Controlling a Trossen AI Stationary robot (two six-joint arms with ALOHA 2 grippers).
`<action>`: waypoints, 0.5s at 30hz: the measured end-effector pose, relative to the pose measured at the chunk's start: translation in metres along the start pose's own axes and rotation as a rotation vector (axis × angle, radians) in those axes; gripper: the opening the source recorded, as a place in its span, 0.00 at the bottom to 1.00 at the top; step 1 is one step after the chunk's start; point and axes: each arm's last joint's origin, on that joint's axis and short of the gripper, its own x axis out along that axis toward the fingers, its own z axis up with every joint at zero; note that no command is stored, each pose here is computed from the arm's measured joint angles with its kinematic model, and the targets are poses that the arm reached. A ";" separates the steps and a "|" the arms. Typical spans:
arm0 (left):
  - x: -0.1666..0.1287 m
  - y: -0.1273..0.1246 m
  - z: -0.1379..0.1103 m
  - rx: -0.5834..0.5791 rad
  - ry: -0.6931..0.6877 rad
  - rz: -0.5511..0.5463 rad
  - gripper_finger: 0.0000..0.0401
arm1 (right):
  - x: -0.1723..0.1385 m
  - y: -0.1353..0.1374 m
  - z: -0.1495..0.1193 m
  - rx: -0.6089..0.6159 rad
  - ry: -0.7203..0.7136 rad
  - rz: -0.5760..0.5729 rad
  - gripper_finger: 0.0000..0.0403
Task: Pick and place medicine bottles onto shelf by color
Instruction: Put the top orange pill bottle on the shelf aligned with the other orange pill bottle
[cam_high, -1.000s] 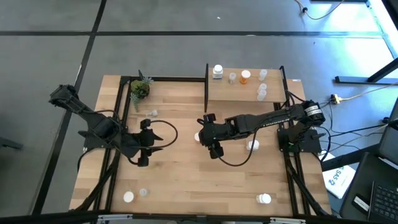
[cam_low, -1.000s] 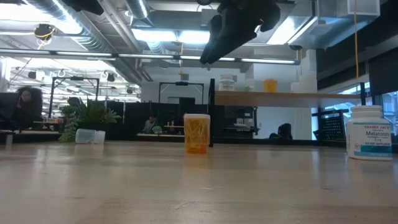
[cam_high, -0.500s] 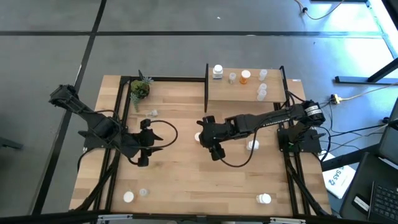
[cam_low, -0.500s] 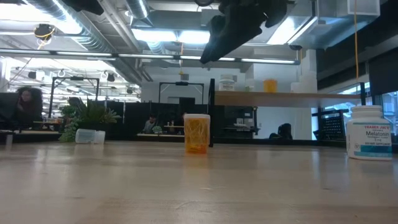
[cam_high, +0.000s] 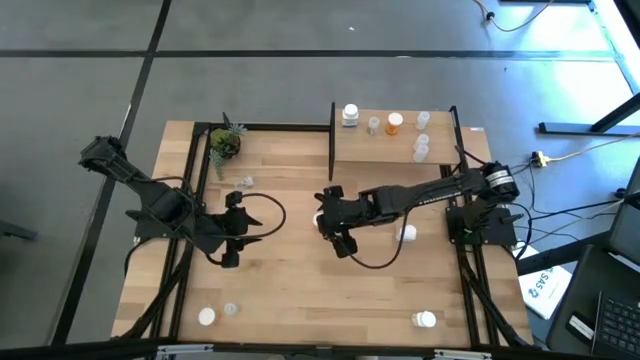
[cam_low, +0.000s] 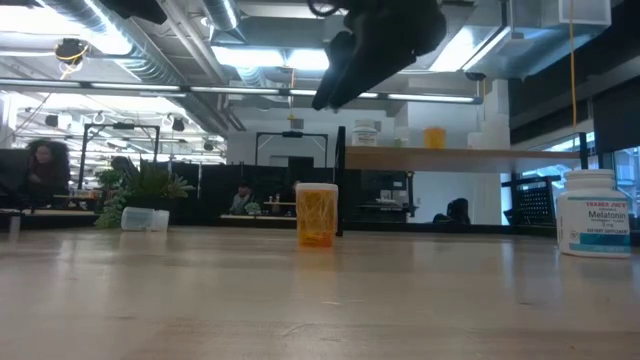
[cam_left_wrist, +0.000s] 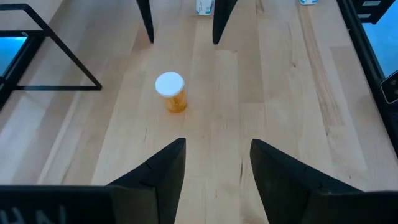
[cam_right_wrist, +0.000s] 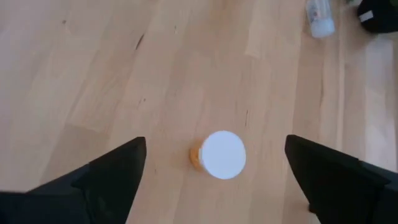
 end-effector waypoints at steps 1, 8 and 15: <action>0.000 0.000 0.000 0.000 0.000 0.000 0.43 | 0.002 0.000 0.000 -0.001 0.005 0.001 0.96; 0.000 0.000 0.000 0.000 0.000 0.000 0.43 | 0.025 0.001 -0.004 -0.025 0.034 0.005 0.96; 0.000 0.000 0.000 0.000 0.000 0.000 0.43 | 0.045 -0.016 -0.012 -0.012 0.054 0.025 0.96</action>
